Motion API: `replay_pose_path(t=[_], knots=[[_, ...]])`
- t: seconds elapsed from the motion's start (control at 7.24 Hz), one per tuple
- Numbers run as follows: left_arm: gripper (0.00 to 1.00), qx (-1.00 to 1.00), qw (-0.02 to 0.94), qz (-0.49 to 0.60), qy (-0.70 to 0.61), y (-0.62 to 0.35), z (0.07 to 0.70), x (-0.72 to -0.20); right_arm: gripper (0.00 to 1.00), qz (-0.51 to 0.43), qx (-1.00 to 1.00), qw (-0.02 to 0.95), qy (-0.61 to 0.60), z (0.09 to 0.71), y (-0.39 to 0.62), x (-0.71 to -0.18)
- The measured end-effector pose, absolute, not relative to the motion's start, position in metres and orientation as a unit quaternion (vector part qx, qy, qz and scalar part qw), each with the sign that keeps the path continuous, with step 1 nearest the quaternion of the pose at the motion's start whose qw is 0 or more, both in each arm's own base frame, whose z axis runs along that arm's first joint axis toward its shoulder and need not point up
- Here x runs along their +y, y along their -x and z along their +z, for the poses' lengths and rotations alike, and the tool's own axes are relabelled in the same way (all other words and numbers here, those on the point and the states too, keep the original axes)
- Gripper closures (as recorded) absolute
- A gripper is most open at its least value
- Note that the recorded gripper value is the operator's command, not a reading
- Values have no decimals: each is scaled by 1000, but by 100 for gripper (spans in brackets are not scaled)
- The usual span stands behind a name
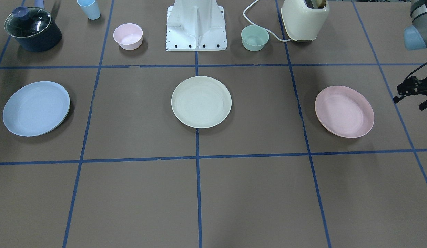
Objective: Stack three plates with pink and blue
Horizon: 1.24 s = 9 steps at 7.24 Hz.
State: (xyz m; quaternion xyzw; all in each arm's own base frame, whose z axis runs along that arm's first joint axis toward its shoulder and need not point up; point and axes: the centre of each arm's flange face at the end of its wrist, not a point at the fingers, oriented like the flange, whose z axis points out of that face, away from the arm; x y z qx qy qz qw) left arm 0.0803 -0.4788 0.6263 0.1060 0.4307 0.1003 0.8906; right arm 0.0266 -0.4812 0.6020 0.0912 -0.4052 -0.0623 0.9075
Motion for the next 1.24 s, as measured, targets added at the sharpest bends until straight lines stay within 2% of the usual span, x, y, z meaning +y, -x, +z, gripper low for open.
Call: replay_pose_path(t=[0.41, 0.55, 0.69, 0.83, 0.97, 1.11, 1.24], knots=[[0, 447, 885, 115, -69, -125, 646, -481, 0, -73, -408, 905, -95, 610, -17, -484], [3, 449, 884, 119, -59, -135, 652, -482, 0, -75, -412, 904, -90, 614, -13, -484], [15, 451, 882, 127, -49, -149, 657, -485, 0, -76, -419, 901, -84, 617, -10, -483], [38, 452, 881, 134, -40, -163, 660, -487, 0, -78, -424, 899, -80, 619, -7, -483], [90, 452, 881, 138, -34, -169, 662, -487, 0, -78, -427, 898, -79, 619, -6, -483], [100, 452, 881, 136, -30, -172, 664, -487, 0, -79, -428, 897, -77, 620, -5, -482], [100, 452, 882, 130, -25, -173, 665, -487, 0, -79, -429, 896, -76, 621, -5, -482]])
